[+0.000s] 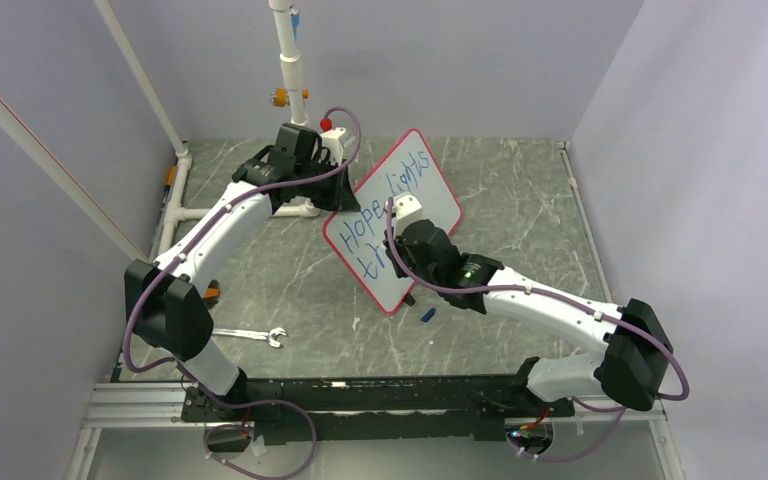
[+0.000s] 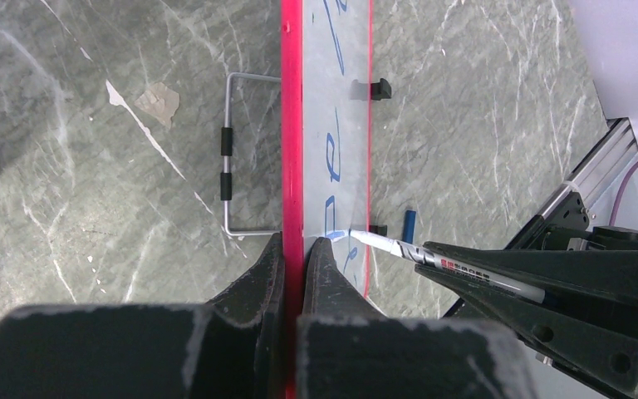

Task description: Write a sentence on the whiteboard

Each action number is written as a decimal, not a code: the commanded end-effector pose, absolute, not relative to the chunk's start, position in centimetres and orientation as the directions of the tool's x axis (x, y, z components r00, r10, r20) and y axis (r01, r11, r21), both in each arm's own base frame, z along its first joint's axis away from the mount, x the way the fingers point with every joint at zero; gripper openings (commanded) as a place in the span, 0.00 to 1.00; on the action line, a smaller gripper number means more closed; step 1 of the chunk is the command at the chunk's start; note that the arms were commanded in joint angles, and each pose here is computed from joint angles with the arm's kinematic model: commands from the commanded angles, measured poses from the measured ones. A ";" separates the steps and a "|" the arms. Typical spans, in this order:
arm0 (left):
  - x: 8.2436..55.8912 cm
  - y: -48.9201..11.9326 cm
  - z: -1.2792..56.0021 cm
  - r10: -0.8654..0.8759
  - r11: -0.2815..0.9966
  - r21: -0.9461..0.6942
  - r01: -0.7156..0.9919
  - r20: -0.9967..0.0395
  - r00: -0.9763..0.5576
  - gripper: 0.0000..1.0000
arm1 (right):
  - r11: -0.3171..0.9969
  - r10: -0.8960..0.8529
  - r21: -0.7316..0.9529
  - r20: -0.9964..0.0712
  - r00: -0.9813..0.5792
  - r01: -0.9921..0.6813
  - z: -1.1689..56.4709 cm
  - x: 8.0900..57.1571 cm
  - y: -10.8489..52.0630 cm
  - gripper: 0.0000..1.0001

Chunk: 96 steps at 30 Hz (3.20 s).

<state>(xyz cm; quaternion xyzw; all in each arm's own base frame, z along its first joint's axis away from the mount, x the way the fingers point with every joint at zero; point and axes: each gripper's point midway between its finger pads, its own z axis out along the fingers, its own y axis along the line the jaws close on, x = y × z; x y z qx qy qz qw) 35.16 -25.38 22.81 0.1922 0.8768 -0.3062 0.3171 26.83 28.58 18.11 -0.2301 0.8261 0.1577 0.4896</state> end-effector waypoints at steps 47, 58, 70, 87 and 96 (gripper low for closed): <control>36.1 -21.6 19.2 0.289 0.832 -0.189 0.521 -0.654 -0.699 0.00 | 0.821 -0.063 0.180 -0.915 -0.398 -0.542 20.7 28.5 25.3 0.00; 35.9 -21.5 19.1 0.307 0.840 -0.156 0.520 -0.653 -0.692 0.00 | 0.765 -0.035 0.254 -0.901 -0.433 -0.592 20.1 28.2 26.1 0.00; 35.8 -21.7 19.0 0.321 0.836 -0.147 0.528 -0.649 -0.689 0.00 | 0.746 -0.040 0.280 -0.886 -0.461 -0.604 18.9 28.8 27.3 0.00; 35.7 -21.9 19.0 0.325 0.834 -0.145 0.532 -0.650 -0.687 0.00 | 0.779 -0.049 0.269 -0.875 -0.482 -0.567 17.4 29.9 26.5 0.00; 35.7 -21.8 19.0 0.327 0.835 -0.141 0.531 -0.649 -0.687 0.00 | 0.806 -0.049 0.238 -0.885 -0.462 -0.542 18.6 31.1 26.0 0.00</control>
